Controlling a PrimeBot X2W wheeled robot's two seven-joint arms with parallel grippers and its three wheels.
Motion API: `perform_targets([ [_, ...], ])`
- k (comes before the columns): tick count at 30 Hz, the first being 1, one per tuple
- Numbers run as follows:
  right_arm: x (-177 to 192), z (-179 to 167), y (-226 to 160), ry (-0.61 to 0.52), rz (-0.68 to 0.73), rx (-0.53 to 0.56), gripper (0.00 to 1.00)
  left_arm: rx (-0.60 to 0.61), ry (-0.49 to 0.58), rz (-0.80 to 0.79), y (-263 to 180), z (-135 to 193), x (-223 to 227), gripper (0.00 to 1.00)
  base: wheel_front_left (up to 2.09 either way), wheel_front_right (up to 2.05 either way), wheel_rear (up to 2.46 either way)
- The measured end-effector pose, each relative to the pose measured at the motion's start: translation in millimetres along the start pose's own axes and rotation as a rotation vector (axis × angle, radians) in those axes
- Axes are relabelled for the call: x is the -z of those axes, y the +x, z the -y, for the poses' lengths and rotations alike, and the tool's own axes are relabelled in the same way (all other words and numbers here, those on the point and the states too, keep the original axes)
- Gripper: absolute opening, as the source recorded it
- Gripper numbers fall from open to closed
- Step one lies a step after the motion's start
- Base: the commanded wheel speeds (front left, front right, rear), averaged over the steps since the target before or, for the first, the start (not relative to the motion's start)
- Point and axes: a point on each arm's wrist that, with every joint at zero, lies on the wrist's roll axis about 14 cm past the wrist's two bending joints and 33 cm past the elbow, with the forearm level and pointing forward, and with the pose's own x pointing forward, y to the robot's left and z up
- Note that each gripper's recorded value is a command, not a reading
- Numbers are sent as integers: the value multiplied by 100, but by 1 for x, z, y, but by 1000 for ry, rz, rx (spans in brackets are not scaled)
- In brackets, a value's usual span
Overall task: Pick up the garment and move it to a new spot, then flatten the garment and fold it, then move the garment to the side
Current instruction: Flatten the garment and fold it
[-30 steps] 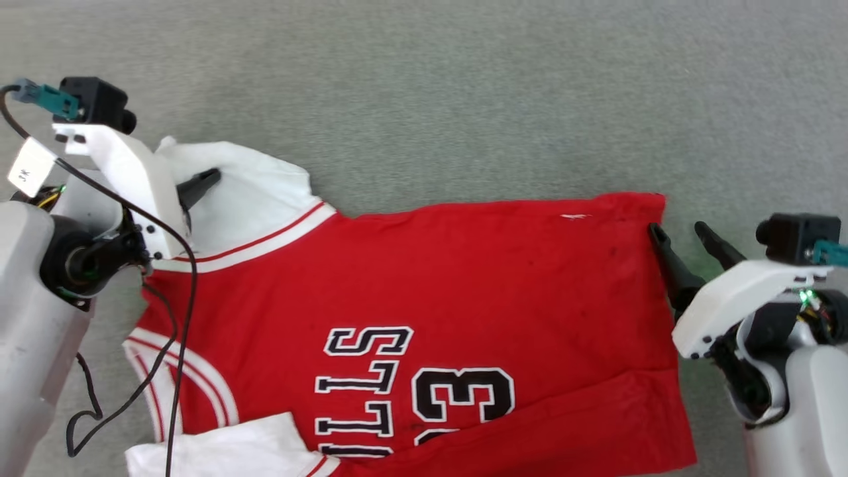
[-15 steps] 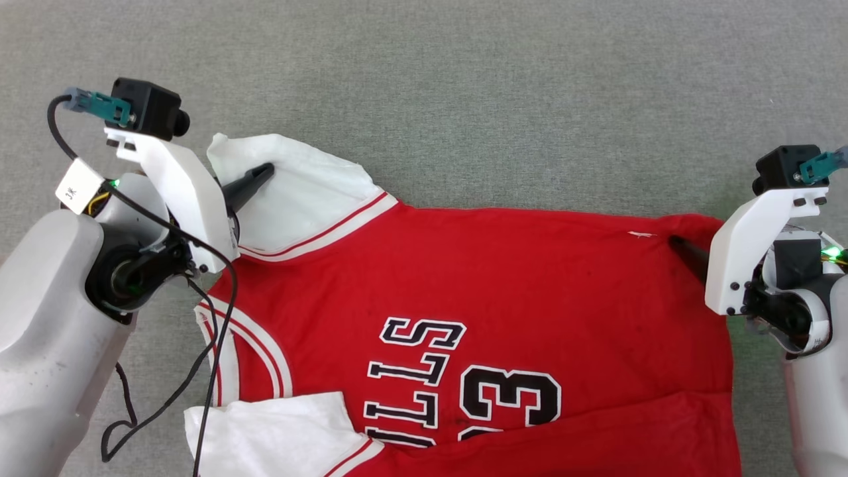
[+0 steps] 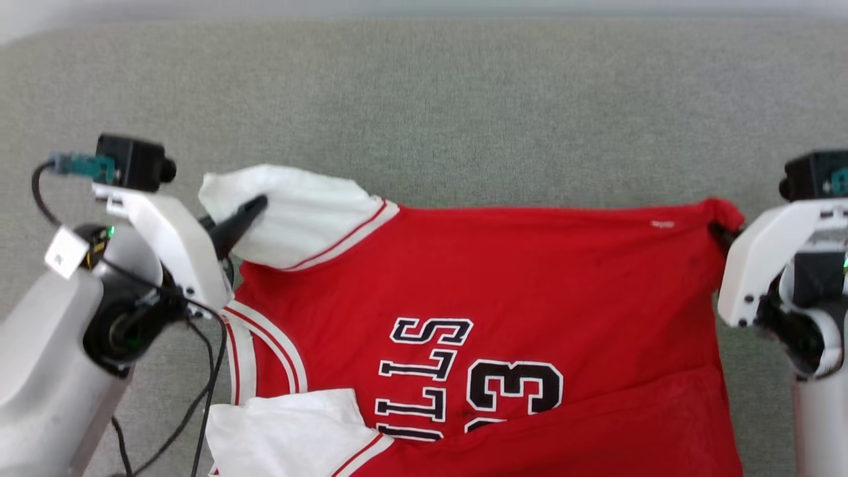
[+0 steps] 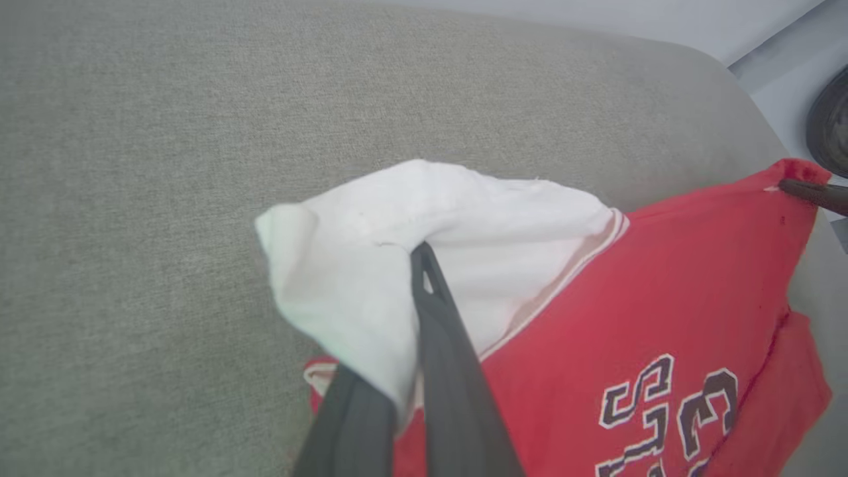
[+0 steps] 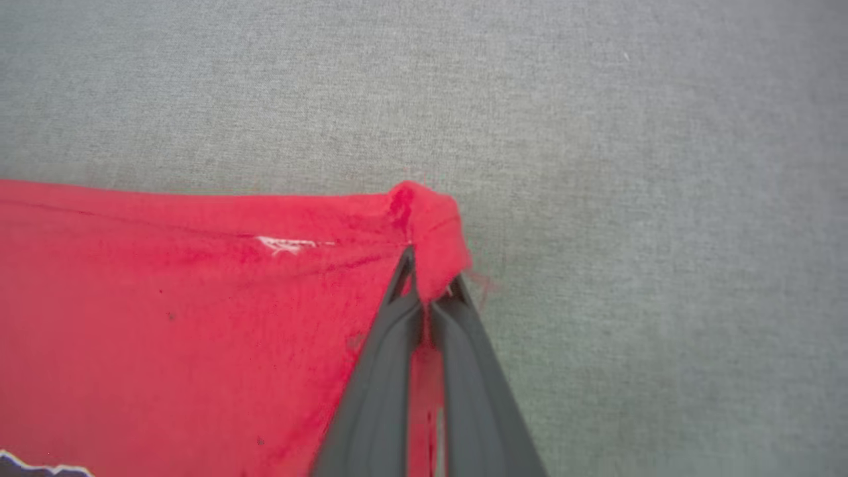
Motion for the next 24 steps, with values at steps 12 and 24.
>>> perform_targets([
  [12, 57, -1, -40, 82, -20, 6, 0, -54, -120, -54, -64, 20, 70, 0, 0, 0, 0],
  [24, 111, 7, -65, 171, -68, 31, 0, -114, -334, -167, -106, 35, 148, 0, 0, 0, 0],
])
